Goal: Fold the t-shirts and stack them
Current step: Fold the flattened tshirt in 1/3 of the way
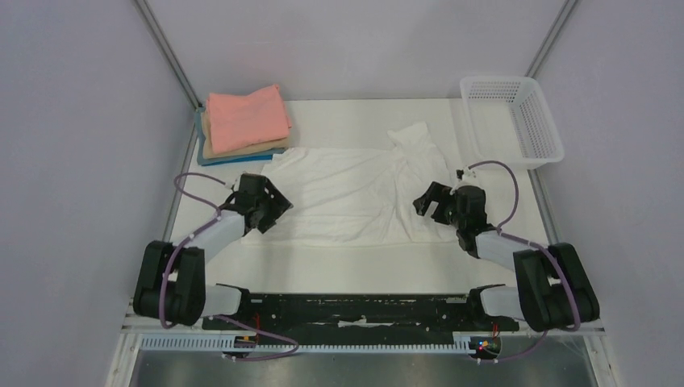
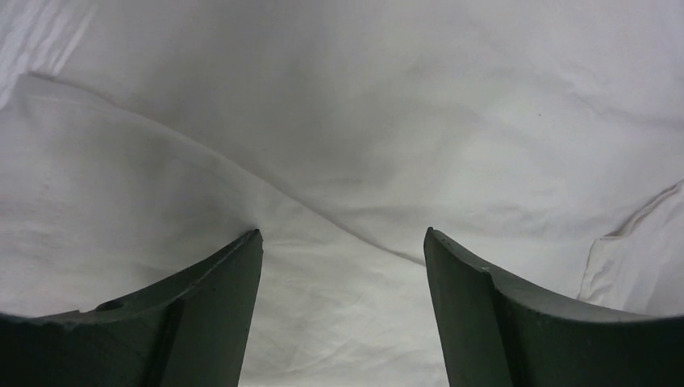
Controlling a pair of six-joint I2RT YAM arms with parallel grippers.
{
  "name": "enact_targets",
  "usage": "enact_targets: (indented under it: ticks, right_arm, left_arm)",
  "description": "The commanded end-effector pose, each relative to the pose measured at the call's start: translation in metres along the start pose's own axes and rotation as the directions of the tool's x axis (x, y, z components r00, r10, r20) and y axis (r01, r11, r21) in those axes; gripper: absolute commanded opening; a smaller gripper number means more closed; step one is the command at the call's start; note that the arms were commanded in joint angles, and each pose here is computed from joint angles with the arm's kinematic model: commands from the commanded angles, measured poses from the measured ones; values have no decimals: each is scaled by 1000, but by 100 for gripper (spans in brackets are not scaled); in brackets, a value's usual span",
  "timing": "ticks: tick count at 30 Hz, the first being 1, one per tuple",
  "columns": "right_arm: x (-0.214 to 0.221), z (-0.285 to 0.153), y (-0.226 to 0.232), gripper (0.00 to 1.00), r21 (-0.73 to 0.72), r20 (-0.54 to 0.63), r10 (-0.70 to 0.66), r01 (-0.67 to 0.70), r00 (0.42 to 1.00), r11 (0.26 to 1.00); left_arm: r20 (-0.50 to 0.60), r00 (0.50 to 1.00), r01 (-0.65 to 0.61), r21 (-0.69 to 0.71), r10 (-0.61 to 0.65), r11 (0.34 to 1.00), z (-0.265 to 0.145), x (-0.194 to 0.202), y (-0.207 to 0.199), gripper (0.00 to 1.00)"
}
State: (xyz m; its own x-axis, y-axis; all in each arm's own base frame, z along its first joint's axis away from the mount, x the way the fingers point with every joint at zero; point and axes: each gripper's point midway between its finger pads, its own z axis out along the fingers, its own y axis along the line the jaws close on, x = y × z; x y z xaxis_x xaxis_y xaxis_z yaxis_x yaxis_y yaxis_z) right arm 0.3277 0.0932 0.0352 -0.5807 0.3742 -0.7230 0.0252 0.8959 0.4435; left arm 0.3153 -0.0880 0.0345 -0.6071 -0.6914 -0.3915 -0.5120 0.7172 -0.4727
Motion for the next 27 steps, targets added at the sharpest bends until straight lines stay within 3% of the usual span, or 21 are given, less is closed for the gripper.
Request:
enact_targets:
  ticks: [1, 7, 12, 17, 21, 27]
  right_arm:
    - [83, -44, -40, 98, 141, -233, 70, -37, 970, 989]
    - [132, -84, -46, 98, 116, -292, 120, -89, 949, 989]
    - [146, -104, -67, 98, 212, -282, 142, -83, 949, 974]
    - [119, -105, -62, 98, 205, -175, 137, -100, 975, 974]
    - [96, -110, -53, 98, 186, -151, 79, -50, 985, 981]
    - [18, -124, -15, 98, 113, -2, 24, -24, 1000, 993]
  left_arm:
    - [-45, 998, -53, -140, 47, 989, -32, 33, 62, 79]
    - [-110, 994, -34, -65, 26, 997, -47, 78, 87, 80]
    - [-114, 993, -25, -23, 22, 999, -62, 86, 86, 80]
    - [-44, 999, -9, -3, 9, 1000, -83, 76, 86, 83]
    - [-58, 998, -10, 6, 10, 1000, -89, 79, 86, 84]
    - [1, 999, -47, 125, 47, 991, -120, 48, 38, 84]
